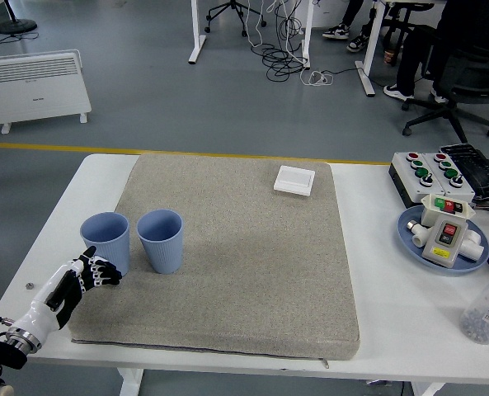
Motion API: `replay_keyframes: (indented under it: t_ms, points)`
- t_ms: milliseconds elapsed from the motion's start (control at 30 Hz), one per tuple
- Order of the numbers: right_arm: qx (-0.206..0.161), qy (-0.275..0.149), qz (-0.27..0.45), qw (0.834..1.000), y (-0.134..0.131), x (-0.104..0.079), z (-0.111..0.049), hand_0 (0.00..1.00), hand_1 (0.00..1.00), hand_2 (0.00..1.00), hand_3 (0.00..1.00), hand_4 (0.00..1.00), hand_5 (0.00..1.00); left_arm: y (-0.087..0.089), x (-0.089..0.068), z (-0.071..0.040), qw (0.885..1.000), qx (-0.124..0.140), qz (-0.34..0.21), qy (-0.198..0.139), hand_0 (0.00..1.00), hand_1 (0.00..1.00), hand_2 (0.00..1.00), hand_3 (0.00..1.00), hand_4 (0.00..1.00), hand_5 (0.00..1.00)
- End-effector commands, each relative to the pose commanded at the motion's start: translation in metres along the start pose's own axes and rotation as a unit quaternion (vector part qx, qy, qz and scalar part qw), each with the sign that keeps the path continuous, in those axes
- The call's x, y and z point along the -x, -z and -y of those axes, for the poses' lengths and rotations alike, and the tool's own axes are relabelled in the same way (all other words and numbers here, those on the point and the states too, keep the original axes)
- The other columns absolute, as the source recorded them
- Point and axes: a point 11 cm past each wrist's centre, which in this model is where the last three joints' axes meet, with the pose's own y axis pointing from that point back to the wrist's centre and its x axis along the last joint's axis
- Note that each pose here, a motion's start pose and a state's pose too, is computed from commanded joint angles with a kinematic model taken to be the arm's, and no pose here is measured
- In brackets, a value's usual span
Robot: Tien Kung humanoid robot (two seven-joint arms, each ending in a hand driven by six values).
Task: Push cup pick cup insert cup
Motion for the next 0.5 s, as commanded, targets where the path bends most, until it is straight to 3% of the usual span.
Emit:
replay_keyframes:
  t_ms: [500]
  points:
    - [0.000,0.002,0.000,1.000,0.000,0.002,0.000,0.753,0.627,0.611,0.586,0.120,0.611,-0.006,0.002,0.016,1.000,0.010,-0.001,0.001,0.570,0.552,0.501,0.450,0.612,0.998]
